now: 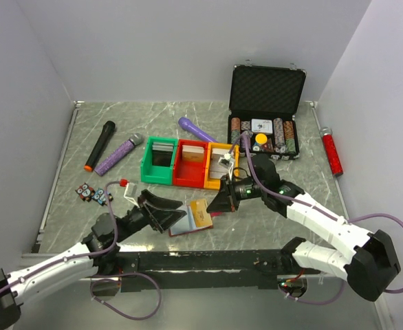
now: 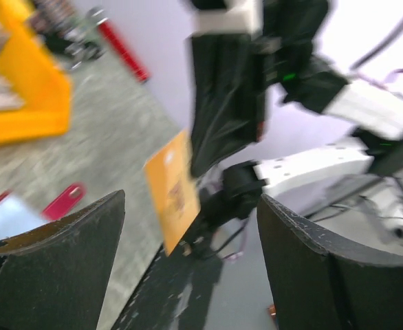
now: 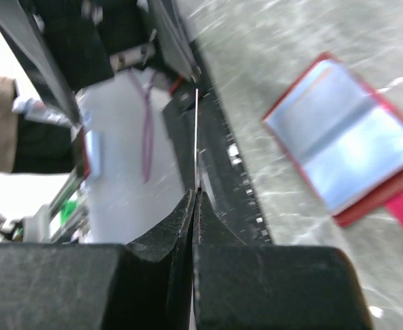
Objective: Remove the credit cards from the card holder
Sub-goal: Remove the credit card from the card holder, then place the credit card in the storage box.
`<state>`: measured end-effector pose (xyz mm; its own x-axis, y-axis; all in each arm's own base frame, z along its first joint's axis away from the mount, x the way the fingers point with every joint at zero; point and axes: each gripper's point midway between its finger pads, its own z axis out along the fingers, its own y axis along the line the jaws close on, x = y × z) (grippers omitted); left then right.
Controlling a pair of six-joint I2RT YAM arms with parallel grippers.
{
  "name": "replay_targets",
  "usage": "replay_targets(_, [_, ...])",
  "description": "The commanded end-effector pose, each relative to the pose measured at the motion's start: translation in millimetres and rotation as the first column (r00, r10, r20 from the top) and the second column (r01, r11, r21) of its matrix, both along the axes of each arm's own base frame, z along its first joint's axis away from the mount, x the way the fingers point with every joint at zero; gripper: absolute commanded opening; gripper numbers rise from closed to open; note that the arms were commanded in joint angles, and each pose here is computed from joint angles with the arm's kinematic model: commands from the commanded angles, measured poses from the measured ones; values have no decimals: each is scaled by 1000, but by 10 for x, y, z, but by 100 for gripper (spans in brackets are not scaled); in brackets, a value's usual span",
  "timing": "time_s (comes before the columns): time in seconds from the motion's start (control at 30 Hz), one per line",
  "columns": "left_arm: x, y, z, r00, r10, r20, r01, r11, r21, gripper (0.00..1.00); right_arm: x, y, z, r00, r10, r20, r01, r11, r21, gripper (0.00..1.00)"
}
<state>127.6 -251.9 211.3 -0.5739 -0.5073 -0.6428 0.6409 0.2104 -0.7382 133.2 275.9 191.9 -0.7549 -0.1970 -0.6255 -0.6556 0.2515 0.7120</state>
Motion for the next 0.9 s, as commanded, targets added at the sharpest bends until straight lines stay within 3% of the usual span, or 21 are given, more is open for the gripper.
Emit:
replay_targets(0.0, [-263, 18, 209, 985, -139, 105, 148, 986, -82, 81, -187, 50, 290, 994, 109, 23, -110, 991, 79, 0])
replay_targets(0.43, [-294, -94, 178, 969, -216, 117, 222, 974, -42, 74, -299, 201, 520, 984, 168, 50, -172, 982, 80, 0])
replay_targets(0.8, [-368, -77, 245, 958, -240, 159, 251, 967, -52, 33, -295, 260, 519, 984, 173, 48, -176, 981, 77, 0])
replay_targets(0.87, [-365, -81, 240, 958, -239, 159, 251, 966, -56, 32, -306, 274, 512, 983, 176, 49, -179, 981, 76, 0])
